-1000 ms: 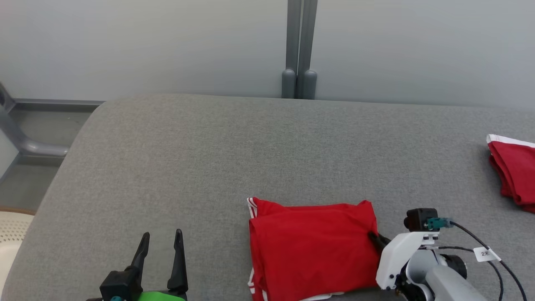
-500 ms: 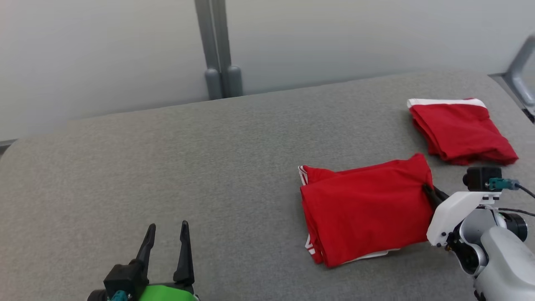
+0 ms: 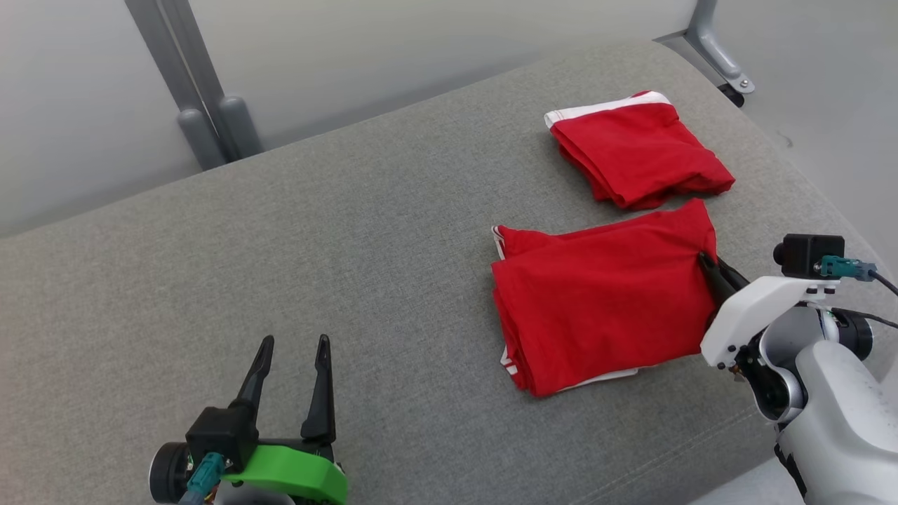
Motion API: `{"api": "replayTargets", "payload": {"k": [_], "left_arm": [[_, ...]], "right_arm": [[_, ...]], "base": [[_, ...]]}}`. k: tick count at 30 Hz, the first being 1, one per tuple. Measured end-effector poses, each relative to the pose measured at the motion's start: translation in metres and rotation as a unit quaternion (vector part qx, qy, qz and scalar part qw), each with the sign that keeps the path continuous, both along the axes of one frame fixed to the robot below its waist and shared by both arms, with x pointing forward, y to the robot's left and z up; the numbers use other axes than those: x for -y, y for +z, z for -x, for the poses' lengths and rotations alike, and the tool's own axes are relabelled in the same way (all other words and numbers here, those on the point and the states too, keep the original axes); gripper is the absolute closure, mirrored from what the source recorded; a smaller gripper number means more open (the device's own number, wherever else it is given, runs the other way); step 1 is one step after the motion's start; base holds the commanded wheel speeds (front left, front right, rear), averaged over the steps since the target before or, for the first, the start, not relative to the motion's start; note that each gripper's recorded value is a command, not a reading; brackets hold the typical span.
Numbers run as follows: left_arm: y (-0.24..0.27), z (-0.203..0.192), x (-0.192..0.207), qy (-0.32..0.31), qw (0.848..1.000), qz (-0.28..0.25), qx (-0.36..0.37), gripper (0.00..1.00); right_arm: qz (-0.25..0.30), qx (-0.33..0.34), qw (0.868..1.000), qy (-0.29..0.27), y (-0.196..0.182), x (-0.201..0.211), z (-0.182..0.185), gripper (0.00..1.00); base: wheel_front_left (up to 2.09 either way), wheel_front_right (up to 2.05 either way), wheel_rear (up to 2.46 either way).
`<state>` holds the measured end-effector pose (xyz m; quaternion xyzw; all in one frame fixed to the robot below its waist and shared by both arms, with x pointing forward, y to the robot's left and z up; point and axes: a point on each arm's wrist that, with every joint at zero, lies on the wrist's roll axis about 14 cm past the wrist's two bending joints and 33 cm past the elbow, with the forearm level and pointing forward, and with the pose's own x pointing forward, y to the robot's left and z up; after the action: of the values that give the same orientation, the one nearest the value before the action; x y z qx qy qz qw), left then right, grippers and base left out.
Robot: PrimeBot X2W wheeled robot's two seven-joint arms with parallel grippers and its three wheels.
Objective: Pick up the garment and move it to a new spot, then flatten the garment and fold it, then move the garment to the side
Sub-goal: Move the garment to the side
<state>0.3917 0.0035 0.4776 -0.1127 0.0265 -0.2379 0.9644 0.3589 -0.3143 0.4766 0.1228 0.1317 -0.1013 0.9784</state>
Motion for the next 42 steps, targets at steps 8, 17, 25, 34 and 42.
{"api": "replayTargets", "payload": {"k": [8, 17, 25, 34, 42], "left_arm": [[-0.011, -0.002, -0.006, 0.009, 1.0, -0.001, -0.017, 0.0], [-0.003, 0.006, -0.033, 0.052, 0.999, 0.006, -0.012, 0.0], [0.001, 0.012, -0.054, 0.082, 0.997, 0.006, -0.006, 0.0], [-0.01, 0.009, -0.071, 0.105, 0.994, -0.005, -0.018, 0.0], [-0.026, 0.0, -0.083, 0.114, 0.993, -0.021, -0.032, 0.0]], "right_arm": [[0.011, 0.019, 1.0, 0.016, 0.017, -0.009, -0.023, 1.0], [0.026, 0.076, 0.995, 0.063, 0.072, -0.038, -0.072, 1.0], [0.054, 0.099, 0.99, 0.087, 0.114, -0.055, -0.113, 1.0], [0.118, 0.052, 0.989, 0.066, 0.109, -0.021, -0.142, 1.0], [0.172, 0.002, 0.985, 0.017, 0.092, 0.038, -0.155, 1.0]], "base": [[0.0, 0.0, 0.0], [0.0, 0.0, 0.0], [0.0, 0.0, 0.0], [0.0, 0.0, 0.0], [0.0, 0.0, 0.0]]}}
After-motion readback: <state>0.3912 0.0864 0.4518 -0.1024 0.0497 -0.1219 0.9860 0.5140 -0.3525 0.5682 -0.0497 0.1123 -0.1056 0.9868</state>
